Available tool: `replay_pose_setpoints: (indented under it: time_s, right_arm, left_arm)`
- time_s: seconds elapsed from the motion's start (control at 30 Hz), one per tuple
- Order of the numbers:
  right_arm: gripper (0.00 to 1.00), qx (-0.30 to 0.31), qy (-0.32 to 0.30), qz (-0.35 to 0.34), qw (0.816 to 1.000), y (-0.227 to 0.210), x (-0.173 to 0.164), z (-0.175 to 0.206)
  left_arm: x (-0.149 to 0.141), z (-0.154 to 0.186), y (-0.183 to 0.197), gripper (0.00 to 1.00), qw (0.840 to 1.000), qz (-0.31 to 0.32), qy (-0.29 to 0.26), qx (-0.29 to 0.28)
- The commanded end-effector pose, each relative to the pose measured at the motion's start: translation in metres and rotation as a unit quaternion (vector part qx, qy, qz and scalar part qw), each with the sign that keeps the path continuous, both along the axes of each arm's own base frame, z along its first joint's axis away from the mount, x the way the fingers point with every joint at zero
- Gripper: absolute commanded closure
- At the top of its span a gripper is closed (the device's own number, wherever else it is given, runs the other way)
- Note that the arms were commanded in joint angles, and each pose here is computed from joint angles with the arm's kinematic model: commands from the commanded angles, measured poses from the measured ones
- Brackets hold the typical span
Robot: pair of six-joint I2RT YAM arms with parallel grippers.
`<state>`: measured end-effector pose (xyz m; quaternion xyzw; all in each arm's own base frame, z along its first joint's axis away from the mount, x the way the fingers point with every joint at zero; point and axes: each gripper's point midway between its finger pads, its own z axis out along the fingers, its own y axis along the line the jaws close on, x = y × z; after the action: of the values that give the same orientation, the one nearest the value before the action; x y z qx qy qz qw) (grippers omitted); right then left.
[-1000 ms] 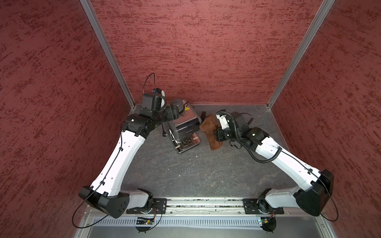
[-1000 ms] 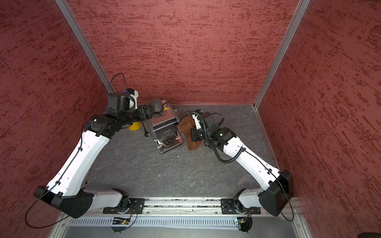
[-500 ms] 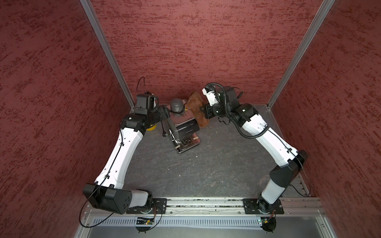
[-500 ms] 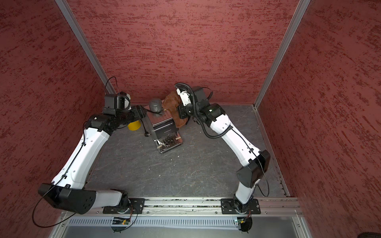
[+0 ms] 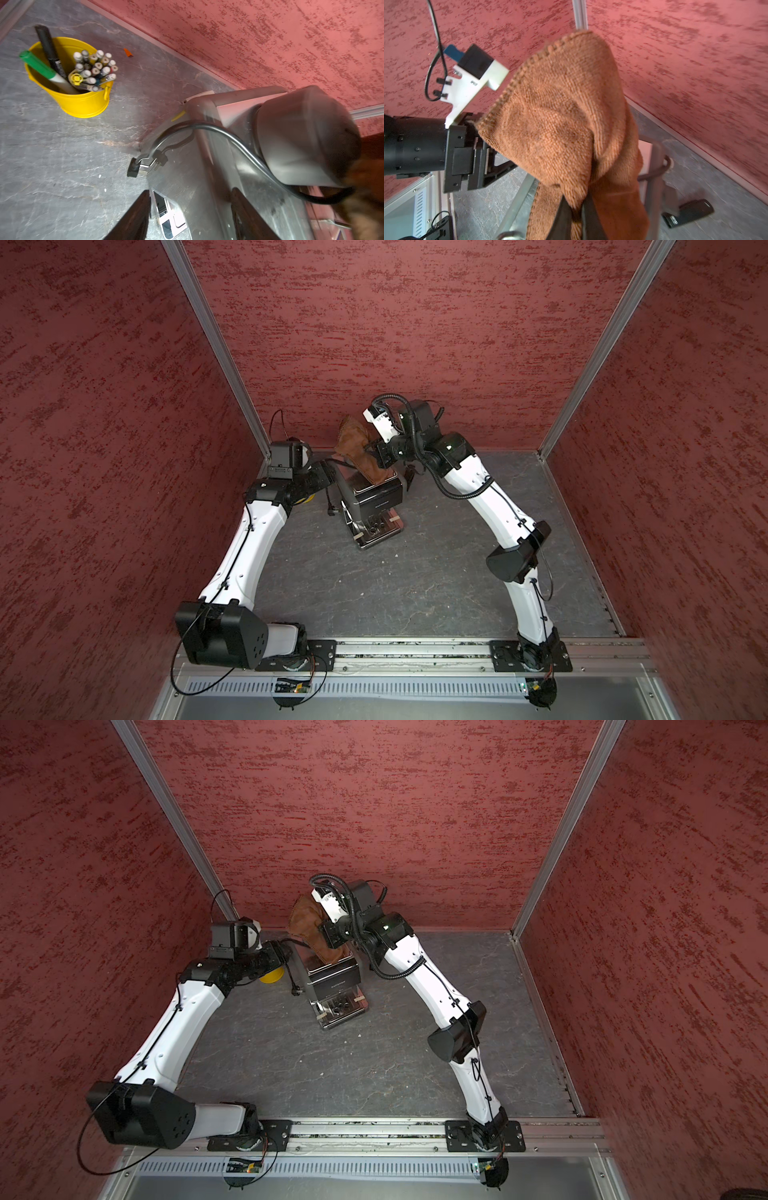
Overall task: Wipe the surface of a coffee machine
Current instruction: Wipe the dirt from the surface of the coffee machine.
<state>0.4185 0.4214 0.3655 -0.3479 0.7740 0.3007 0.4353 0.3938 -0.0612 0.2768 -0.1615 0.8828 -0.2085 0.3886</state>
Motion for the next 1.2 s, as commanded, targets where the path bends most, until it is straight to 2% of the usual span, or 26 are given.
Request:
replay_pose_setpoints:
  time_s: [0.0,0.17,0.37,0.6,0.77,0.93,1.17]
  right_arm:
    - [0.95,-0.003,-0.022,0.019,1.000,0.012,0.000,-0.001]
    - [0.95,-0.022,-0.023,-0.059,0.998,0.006,0.029,-0.022]
    - [0.94,-0.033,-0.044,-0.148,0.987,-0.012,0.055,-0.023]
    - [0.94,0.013,-0.034,-0.136,0.990,-0.008,0.046,0.000]
    - [0.95,0.028,-0.030,-0.154,0.987,-0.022,0.045,0.009]
    - [0.95,0.020,0.007,-0.172,0.985,-0.038,0.057,-0.010]
    - [0.95,-0.008,0.066,-0.149,0.987,-0.041,0.051,-0.046]
  left_arm:
    - [0.000,-0.008,-0.005,0.39,1.000,-0.015,0.003,-0.015]
    - [0.001,-0.012,-0.005,0.39,1.000,-0.019,0.003,-0.020]
    - [0.001,-0.014,0.000,0.39,1.000,-0.015,0.003,-0.026]
    - [0.001,-0.021,0.004,0.39,0.999,-0.011,0.007,-0.037]
    - [-0.002,-0.001,0.005,0.38,0.999,-0.022,-0.023,-0.019]
    - [0.002,0.001,0.006,0.35,0.999,-0.031,-0.012,-0.008]
    - [0.015,-0.009,0.001,0.35,0.998,-0.022,-0.003,-0.054]
